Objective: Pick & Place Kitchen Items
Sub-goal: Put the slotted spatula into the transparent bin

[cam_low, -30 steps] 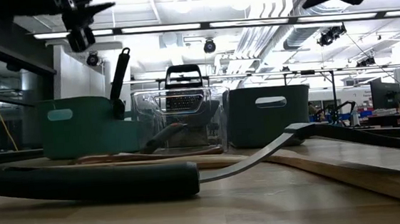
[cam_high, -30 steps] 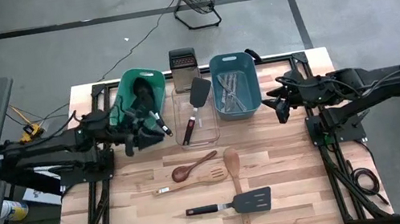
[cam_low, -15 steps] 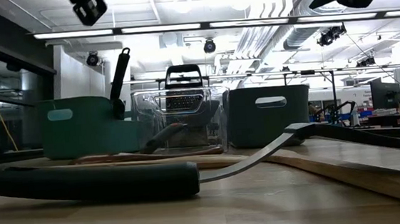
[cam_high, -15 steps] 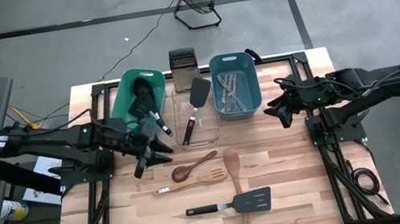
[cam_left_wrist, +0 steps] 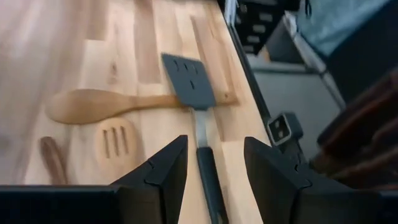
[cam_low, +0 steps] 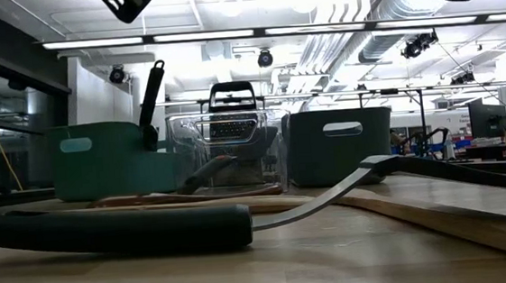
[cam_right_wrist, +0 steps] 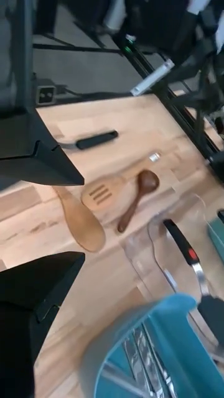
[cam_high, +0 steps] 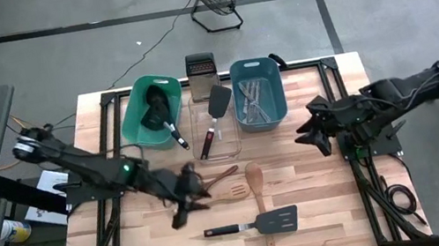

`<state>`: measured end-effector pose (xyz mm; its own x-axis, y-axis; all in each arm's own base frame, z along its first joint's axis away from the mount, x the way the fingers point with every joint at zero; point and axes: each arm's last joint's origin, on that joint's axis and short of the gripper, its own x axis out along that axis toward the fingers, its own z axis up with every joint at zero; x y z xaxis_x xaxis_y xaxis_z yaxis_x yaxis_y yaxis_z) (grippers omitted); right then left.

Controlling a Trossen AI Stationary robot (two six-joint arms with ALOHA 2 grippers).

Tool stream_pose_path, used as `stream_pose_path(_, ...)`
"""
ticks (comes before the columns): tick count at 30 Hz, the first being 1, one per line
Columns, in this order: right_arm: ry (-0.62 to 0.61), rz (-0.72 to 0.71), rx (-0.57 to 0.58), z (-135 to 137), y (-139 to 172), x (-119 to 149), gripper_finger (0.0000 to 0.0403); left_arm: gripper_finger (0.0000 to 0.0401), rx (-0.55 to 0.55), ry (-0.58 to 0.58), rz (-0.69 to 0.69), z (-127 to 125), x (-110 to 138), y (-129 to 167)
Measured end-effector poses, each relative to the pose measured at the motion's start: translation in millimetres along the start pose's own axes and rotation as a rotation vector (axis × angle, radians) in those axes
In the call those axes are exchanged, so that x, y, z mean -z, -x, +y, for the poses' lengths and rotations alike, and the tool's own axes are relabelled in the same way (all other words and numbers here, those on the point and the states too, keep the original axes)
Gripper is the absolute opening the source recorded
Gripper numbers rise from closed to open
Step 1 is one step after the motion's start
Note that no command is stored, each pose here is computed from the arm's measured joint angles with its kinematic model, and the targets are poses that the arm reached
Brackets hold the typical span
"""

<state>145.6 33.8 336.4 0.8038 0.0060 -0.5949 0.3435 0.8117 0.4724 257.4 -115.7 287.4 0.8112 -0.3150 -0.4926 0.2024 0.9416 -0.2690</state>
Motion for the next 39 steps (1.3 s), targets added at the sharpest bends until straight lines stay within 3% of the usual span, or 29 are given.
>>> stream_pose_path(6, 0.039, 0.033, -0.046, 8, 2, 8, 0.0176, 0.0156, 0.018, -0.102, 0.091, -21, 5, -43)
stream_pose_path(18, 0.045, 0.025, -0.058, 16, 6, 17, 0.0176, 0.0156, 0.012, -0.063, 0.22, -19, 26, -104)
stream_pose_path(29, -0.048, 0.046, -0.07, 23, 5, 24, 0.0176, 0.0174, -0.044, -0.074, 0.324, -17, 35, -106)
stream_pose_path(39, -0.087, 0.071, -0.035, 44, -19, 36, 0.0176, 0.0223, -0.08, -0.212, 0.41, -38, 23, -94)
